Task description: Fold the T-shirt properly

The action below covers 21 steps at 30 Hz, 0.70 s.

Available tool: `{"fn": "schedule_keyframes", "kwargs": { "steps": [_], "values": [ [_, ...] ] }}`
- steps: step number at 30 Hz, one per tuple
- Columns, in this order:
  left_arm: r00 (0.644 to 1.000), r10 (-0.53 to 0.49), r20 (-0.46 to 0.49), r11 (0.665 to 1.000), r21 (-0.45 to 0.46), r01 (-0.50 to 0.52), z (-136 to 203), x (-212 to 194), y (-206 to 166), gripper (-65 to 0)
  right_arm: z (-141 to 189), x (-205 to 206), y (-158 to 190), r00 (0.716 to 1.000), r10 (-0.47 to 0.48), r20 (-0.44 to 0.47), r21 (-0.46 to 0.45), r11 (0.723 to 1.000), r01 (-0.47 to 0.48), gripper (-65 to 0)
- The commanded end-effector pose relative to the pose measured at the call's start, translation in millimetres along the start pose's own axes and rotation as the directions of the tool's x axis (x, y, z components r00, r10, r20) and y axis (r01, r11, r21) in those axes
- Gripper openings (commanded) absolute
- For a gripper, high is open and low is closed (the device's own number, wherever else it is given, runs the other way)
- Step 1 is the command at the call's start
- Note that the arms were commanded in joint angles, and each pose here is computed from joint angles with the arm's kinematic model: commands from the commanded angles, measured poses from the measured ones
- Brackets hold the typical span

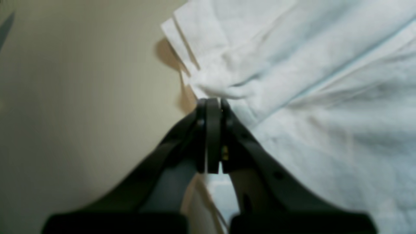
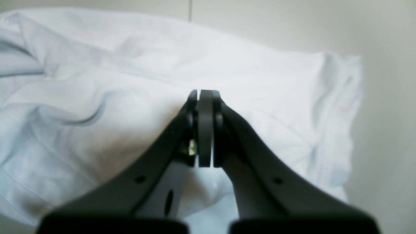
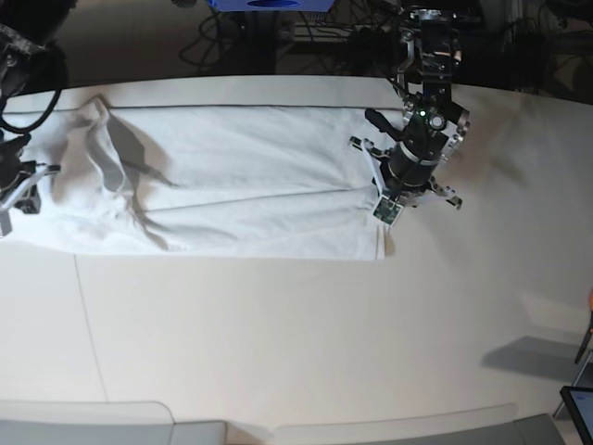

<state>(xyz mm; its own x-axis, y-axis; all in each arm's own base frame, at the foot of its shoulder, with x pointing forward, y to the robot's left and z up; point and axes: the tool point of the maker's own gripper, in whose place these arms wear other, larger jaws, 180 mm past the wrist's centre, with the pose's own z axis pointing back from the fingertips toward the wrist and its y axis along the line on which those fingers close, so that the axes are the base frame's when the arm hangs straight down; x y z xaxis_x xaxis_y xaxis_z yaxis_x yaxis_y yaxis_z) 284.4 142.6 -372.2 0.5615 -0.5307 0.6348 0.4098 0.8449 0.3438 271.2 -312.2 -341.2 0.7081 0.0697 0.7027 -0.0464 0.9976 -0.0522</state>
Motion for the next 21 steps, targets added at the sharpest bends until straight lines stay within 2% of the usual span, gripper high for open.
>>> {"fn": "schedule_keyframes", "kwargs": {
  "steps": [1,5,12,21],
  "values": [
    [0.999,-0.004,0.035,1.000,0.021,0.004,2.3,10.2,7.3,-65.0,4.3,18.8,-4.6,0.998,0.013,0.055,-0.010,1.000,-0.013,-64.3],
    [1.000,-0.004,0.031,1.000,0.019,0.003,1.9,8.7,6.5,-65.0,-0.8,-1.0,12.0,0.999,-0.023,-0.026,0.021,0.999,0.024,-64.3],
    [1.000,-0.004,0.028,1.000,0.018,0.004,2.1,7.4,5.9,-65.0,2.7,-7.9,54.7,0.997,-0.049,-0.063,0.076,0.996,0.053,-64.3],
    [1.000,-0.005,0.024,1.000,0.016,0.005,2.4,5.4,5.1,-65.0,2.1,-37.9,86.9,0.983,-0.096,-0.157,0.128,0.985,0.117,-64.3]
  ]
}}
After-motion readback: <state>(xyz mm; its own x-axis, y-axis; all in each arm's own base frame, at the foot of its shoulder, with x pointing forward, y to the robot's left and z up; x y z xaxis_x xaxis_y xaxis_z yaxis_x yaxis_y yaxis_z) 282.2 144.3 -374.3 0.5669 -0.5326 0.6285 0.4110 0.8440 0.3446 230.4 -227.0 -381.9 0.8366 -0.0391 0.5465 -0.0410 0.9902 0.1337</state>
